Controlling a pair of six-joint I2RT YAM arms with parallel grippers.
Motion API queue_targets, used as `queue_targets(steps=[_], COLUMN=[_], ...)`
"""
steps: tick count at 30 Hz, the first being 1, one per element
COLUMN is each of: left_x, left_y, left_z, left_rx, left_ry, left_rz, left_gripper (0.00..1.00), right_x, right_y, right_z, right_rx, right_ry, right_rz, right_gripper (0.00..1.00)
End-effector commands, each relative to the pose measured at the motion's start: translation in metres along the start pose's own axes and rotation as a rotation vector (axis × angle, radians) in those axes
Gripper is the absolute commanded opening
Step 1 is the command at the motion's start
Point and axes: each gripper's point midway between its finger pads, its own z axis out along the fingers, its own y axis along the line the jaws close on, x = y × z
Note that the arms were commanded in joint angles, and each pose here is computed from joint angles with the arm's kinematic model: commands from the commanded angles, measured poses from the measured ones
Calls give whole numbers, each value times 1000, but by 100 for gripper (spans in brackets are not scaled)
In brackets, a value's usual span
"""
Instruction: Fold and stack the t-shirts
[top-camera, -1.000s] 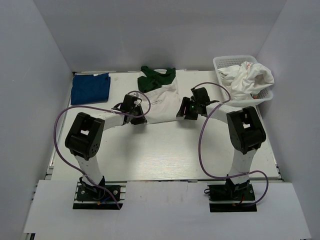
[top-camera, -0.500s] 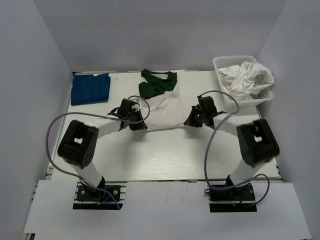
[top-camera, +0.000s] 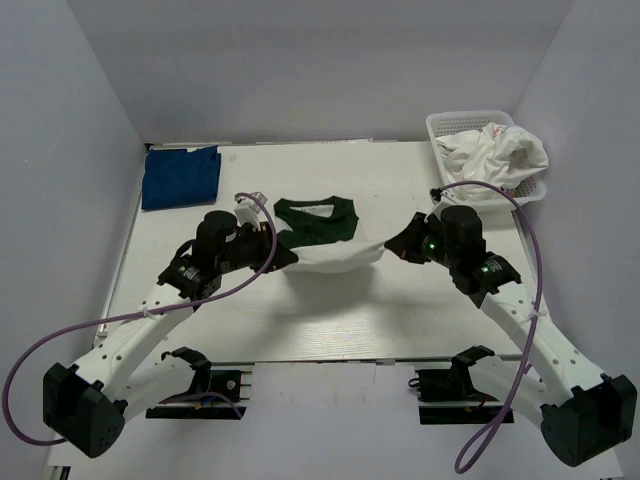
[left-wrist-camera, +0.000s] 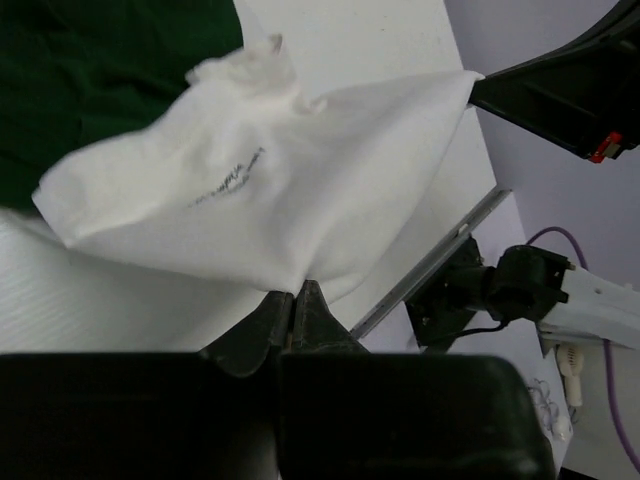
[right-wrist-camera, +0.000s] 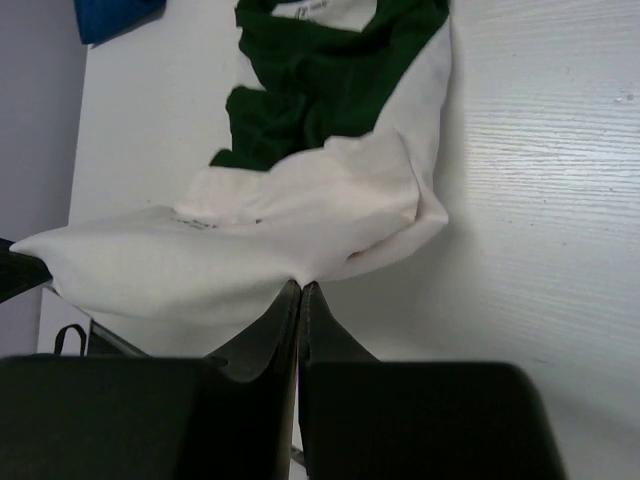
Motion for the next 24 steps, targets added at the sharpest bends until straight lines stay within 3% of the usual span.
queue_targets(steps=[1, 13, 24], left_x=[3, -52, -95], left_y=[-15, 16, 87], left_z=[-15, -10, 28], left_rx=[35, -232, -569], left_ry=[7, -173, -256], left_rz=[-13, -49, -85], left_gripper=[0, 0, 0], right_x=[-15, -67, -90], right_y=[21, 44, 20], right_z=[-18, 20, 113], right_rx=[-52, -65, 65], right_ry=[-25, -73, 9], right_rz=[-6, 12, 16], right_gripper=[0, 0, 0])
